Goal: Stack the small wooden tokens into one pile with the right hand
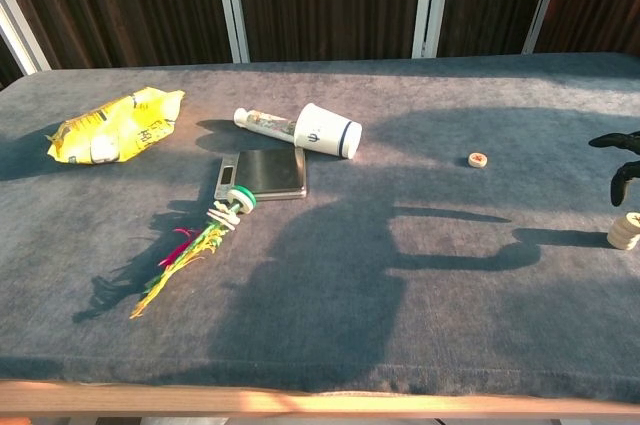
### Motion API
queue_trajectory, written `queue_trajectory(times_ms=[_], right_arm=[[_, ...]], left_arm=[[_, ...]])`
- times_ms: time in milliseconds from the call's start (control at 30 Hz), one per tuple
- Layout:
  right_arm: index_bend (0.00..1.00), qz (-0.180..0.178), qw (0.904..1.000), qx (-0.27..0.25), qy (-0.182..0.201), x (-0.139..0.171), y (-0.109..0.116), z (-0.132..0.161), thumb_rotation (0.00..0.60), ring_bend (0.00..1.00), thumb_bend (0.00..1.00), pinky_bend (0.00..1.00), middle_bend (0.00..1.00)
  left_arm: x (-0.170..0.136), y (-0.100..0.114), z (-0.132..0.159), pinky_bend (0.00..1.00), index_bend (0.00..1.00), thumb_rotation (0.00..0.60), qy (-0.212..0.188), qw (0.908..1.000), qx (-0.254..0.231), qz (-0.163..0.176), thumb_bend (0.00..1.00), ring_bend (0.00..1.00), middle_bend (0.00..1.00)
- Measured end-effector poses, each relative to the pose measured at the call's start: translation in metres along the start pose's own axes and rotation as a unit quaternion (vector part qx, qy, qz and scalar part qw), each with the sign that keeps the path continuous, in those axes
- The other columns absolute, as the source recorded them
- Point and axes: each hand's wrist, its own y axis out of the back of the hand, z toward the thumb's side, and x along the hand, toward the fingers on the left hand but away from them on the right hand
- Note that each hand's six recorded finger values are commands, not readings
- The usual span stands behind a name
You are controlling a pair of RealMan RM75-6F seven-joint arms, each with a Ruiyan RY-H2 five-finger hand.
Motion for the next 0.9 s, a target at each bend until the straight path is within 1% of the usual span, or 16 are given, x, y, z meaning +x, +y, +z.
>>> queue_trajectory(times_ms=[267,367,467,533,600,733,900], right_arm=[[0.47,-0.012,0.9999,-0.011,0.003,0.006,0.007,0.000,0.600,0.00,0.50,0.00,0.02],[0.45,-0.015,0.9999,-0.004,0.004,0.009,0.008,0.000,0.600,0.00,0.50,0.00,0.02],[0.41,-0.021,0.9998,-0.002,-0.001,0.010,0.010,-0.002,0.600,0.00,0.45,0.00,0.02],[0.39,-0.028,0.9995,-0.011,-0.012,0.006,0.013,-0.006,0.600,0.00,0.43,0.00,0.02],[0.38,-0.037,0.9988,-0.024,-0.023,-0.001,0.018,-0.010,0.600,0.00,0.42,0.00,0.02],[0.39,-0.060,0.9959,-0.048,-0.048,-0.027,0.037,-0.019,0.600,0.00,0.42,0.00,0.02],[0.41,-0.061,0.9932,-0.077,-0.063,-0.068,0.057,-0.016,0.600,0.00,0.42,0.00,0.02]], left_arm=[[-0.001,0.001,0.000,0.04,0.00,0.600,-0.001,1.0000,-0.001,0.001,0.37,0.00,0.00],[-0.001,0.001,0.000,0.04,0.00,0.600,-0.001,1.0000,-0.002,0.002,0.37,0.00,0.00],[-0.001,0.001,0.000,0.04,0.00,0.600,-0.001,1.0000,-0.002,0.002,0.37,0.00,0.00],[0.000,0.001,0.000,0.04,0.00,0.600,0.000,1.0000,-0.001,0.001,0.37,0.00,0.00],[0.000,0.000,0.000,0.04,0.00,0.600,0.000,1.0000,-0.001,0.000,0.37,0.00,0.00],[0.003,-0.002,-0.001,0.04,0.00,0.600,0.002,1.0000,0.001,-0.004,0.37,0.00,0.00],[0.005,-0.002,-0.001,0.04,0.00,0.600,0.003,1.0000,0.001,-0.004,0.37,0.00,0.00]])
